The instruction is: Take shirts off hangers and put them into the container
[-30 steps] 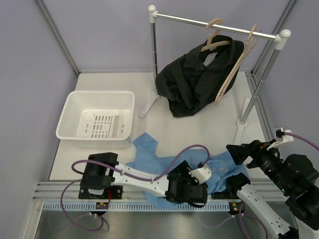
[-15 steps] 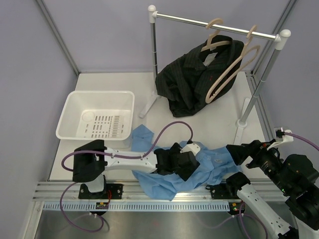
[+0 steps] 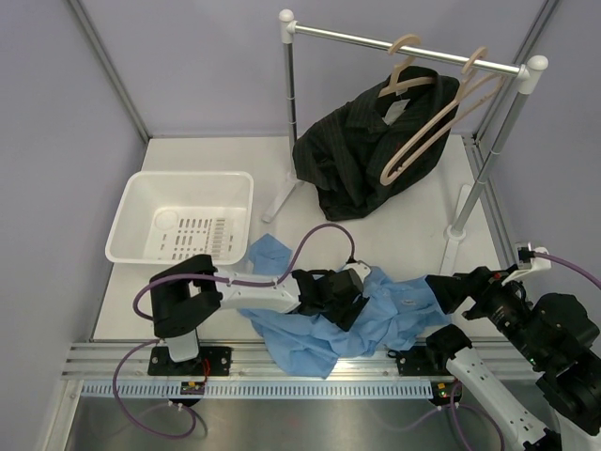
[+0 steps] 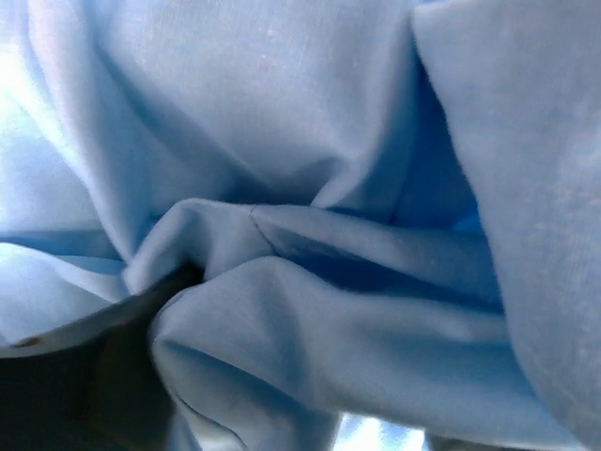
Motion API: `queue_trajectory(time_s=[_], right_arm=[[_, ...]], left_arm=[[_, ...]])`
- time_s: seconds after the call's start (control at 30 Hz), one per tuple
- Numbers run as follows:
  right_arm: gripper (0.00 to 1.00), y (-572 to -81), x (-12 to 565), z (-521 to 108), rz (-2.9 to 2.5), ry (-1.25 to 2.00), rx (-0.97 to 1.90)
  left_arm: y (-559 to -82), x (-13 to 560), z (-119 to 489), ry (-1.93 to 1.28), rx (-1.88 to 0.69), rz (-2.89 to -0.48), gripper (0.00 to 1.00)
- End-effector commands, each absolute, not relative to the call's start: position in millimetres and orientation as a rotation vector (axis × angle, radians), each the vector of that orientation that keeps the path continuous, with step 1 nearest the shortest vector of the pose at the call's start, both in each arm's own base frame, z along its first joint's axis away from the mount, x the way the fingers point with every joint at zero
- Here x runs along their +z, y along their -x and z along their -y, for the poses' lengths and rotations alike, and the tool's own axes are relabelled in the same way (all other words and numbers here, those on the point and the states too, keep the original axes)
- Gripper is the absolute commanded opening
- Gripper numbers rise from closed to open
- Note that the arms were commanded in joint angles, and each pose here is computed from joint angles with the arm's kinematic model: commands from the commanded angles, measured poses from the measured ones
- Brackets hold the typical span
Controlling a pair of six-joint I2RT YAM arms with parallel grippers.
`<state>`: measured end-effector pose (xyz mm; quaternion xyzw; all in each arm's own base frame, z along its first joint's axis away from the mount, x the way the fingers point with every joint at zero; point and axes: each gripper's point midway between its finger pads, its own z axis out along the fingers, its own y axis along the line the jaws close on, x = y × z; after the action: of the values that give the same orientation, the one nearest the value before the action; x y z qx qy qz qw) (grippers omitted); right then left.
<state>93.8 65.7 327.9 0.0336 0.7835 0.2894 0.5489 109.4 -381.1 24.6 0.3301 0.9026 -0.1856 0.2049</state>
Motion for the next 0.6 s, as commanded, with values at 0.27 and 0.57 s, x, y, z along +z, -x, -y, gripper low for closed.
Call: queue_trajectory(time_s=[0.27,0.57], right_arm=[[0.84,-92.3,327.4,-69.3,-1.84,-0.059,0.709],[0.84,-93.6,330.6,-69.9,-1.835,-0.056,0.709]], left_arm=[[-150.0,26.2,360.8,-0.764,-0.331,-2.482,0.0],[-226.9,253.1,310.4,-0.466,-0.233,-2.014,0.0]])
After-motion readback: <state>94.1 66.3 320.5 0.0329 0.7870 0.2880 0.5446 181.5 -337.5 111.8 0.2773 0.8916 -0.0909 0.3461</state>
